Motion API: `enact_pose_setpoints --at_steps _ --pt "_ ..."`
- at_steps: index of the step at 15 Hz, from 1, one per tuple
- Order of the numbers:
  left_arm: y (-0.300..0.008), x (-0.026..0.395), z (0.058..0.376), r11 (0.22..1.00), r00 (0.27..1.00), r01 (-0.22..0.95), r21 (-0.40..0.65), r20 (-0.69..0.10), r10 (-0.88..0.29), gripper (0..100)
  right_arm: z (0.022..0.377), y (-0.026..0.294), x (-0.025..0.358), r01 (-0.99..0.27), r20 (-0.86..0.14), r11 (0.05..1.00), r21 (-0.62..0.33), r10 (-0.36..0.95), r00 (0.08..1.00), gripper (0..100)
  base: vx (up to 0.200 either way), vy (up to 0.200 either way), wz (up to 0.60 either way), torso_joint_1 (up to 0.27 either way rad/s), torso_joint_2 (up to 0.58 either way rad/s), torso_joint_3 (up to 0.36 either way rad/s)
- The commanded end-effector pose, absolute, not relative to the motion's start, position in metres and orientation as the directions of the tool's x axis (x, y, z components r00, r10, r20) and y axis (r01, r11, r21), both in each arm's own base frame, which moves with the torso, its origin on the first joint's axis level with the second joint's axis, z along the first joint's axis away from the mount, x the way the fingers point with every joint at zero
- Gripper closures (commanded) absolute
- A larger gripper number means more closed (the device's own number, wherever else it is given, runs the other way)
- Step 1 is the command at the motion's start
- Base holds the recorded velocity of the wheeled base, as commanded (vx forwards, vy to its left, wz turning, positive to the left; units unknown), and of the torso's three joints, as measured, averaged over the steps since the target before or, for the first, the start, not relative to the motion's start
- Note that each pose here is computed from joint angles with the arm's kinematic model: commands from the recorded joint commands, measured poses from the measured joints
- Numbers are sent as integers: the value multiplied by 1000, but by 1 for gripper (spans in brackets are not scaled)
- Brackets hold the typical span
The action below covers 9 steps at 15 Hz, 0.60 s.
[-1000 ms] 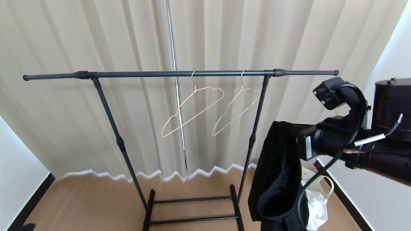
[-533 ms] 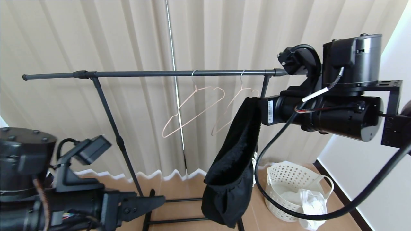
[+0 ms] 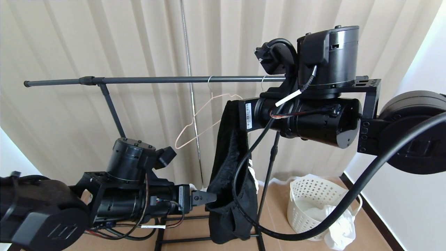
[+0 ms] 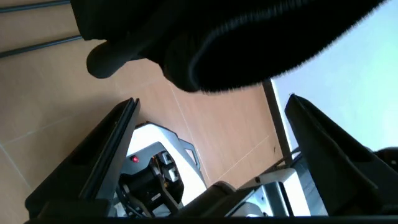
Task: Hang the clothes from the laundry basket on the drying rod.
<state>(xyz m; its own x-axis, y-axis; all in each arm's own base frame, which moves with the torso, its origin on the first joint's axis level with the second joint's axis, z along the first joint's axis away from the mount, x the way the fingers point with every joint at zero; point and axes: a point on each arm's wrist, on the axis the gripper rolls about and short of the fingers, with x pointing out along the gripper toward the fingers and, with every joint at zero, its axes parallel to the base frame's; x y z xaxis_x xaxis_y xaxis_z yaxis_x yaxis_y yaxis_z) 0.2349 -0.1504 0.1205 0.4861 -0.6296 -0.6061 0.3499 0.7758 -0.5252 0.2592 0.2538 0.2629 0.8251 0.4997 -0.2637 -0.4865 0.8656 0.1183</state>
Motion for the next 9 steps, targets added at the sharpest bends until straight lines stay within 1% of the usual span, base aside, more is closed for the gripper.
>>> enact_pose_setpoints --at_steps 1,3,5,7,8,9 --pt "-159 249 97 792 482 321 -519 -630 -608 0 265 254 255 -492 -259 862 126 507 822 100 0 0 0 0 0 0" --pt "-168 254 87 787 479 335 -518 -626 -616 0 274 252 246 -496 -242 855 155 519 820 100 0 0 0 0 0 0" --pt "-174 253 81 792 473 339 -508 -636 -610 0 279 249 242 -496 -229 853 162 522 822 100 0 0 0 0 0 0" --pt "-179 250 72 833 495 315 -456 -669 -554 0 288 236 231 -483 -206 860 165 508 836 100 0 0 0 0 0 0" --pt "-179 250 71 839 500 309 -448 -674 -544 100 290 228 227 -475 -204 864 165 501 841 100 0 0 0 0 0 0" --pt "-178 249 72 839 499 308 -448 -675 -543 100 291 224 226 -468 -203 868 165 495 845 100 0 0 0 0 0 0"
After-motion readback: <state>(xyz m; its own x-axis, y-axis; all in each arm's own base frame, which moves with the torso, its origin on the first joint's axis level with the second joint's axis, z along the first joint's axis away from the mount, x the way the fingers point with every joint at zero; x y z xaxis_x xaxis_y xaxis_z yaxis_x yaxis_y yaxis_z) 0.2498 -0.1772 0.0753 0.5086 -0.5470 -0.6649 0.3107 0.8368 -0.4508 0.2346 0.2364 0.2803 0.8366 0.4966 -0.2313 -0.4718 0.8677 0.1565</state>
